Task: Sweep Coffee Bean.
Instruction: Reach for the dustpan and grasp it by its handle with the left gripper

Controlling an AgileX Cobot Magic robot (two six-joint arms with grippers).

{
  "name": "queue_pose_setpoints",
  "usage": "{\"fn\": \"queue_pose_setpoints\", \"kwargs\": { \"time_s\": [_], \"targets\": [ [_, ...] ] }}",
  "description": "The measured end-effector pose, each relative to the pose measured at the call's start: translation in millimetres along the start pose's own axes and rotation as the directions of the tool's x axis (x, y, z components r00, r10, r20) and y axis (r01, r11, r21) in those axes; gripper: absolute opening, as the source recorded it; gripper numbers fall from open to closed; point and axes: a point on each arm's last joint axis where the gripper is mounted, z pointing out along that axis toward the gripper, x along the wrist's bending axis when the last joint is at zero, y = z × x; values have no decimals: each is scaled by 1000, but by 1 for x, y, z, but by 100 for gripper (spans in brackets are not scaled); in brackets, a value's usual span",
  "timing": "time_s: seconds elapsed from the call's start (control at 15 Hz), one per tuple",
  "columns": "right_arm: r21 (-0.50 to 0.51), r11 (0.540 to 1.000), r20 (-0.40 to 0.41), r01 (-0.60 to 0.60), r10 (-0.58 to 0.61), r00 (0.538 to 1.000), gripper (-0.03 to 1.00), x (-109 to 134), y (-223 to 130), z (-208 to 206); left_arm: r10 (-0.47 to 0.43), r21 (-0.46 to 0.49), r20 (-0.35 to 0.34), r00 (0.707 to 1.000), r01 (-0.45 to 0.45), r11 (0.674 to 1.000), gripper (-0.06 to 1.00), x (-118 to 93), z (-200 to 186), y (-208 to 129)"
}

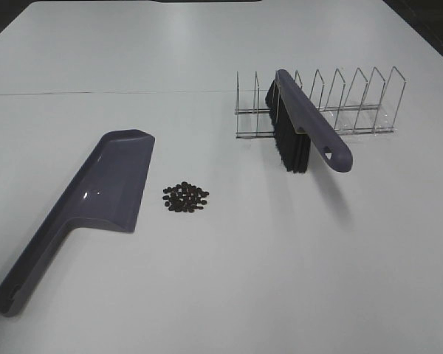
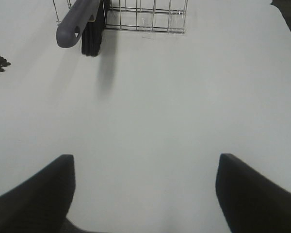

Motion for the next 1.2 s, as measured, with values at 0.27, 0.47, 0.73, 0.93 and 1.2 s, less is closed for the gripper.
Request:
{"fn": "queue_pose_setpoints", "kwargs": {
  "time_s": [0.27,0.47,0.73,0.93,1.2],
  "targets": [
    [0,1000,0,0,0,1000,70,0,0,0,41,61,30,999,-43,997,96,-16,49,37],
    [0,1000,0,0,0,1000,70,0,0,0,15,53,45,999,-17,998,96,-31,88,60],
    [0,1000,0,0,0,1000,70,0,0,0,7,80,40,999,-10,997,96,-33,124,71],
    [0,1000,0,0,0,1000,70,0,0,0,21,124,51,998,-27,992,96,-42,147,77],
    [0,1000,0,0,0,1000,70,0,0,0,34,153,54,998,-42,987,94,-50,173,100]
  ]
}}
